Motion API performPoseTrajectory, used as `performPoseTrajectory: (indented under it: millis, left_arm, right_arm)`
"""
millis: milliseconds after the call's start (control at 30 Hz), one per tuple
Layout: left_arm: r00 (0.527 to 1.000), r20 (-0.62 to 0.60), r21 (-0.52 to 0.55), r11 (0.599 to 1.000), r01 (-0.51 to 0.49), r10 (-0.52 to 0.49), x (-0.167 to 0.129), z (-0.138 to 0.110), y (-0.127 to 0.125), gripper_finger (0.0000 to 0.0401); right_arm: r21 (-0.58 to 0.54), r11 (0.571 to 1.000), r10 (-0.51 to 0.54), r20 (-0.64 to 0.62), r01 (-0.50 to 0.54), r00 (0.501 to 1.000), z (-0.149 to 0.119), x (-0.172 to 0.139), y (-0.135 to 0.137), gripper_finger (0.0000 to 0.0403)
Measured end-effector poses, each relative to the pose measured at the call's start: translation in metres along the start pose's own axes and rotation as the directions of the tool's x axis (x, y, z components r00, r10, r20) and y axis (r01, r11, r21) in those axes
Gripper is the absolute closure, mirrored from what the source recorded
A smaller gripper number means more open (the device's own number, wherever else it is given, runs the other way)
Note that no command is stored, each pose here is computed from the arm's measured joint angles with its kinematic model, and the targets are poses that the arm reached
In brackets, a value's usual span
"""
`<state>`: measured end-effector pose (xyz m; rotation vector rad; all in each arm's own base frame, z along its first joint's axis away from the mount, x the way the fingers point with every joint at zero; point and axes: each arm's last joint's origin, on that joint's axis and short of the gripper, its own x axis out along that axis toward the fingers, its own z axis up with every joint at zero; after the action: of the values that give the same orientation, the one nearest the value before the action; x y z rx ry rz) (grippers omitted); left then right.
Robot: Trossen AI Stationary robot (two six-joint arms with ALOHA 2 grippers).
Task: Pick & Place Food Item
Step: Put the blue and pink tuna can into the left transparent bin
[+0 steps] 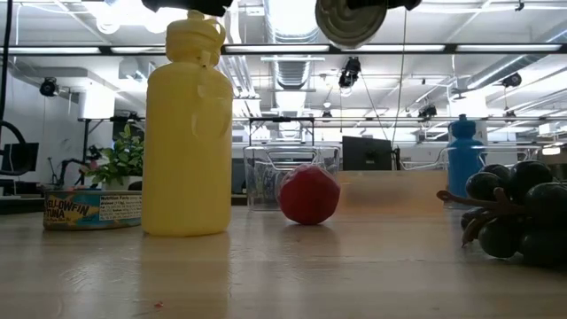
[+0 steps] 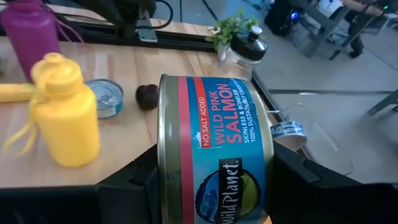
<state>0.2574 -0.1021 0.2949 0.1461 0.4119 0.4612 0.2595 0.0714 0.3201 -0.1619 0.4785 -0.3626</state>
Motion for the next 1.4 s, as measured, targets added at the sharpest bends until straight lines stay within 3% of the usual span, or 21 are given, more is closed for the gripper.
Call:
performPoseTrajectory:
  millis: [133,400,600,767,1067,1400]
  left_arm:
    - [1.000,0.020,0.038,0.999,0.003,-0.003,0.000,0.003,0.000,0.0192]
    - [0.998,0.064,-0.054,0.999,0.001,0.002,0.007,0.011,0.004,0.0131]
    - [0.994,0.081,-0.100,0.991,0.088,-0.080,0.017,0.016,0.006,0.0104]
    - [0.994,0.086,-0.111,0.990,0.082,-0.073,0.032,0.015,0.006,0.0096]
    - [0.978,0.125,0.058,0.985,0.161,-0.168,0.052,0.012,-0.011,0.0095]
    - [0.975,0.152,0.052,0.986,0.157,-0.163,0.061,0.013,-0.012,0.0096]
  right_arm:
    - [-0.005,1.000,-0.014,0.009,0.014,1.000,-0.003,0.006,-0.003,0.0219]
    - [-0.006,0.995,0.098,0.101,-0.098,0.990,-0.004,0.021,-0.007,0.0220]
    - [-0.059,0.993,0.110,0.154,-0.102,0.982,-0.006,0.026,-0.009,0.0220]
    - [-0.087,0.979,0.198,0.185,-0.185,0.963,-0.009,0.028,-0.006,0.0220]
    - [-0.088,0.977,0.208,0.187,-0.194,0.960,-0.008,0.027,-0.005,0.0220]
    - [-0.123,0.957,0.283,0.184,-0.264,0.941,-0.009,0.027,-0.003,0.0220]
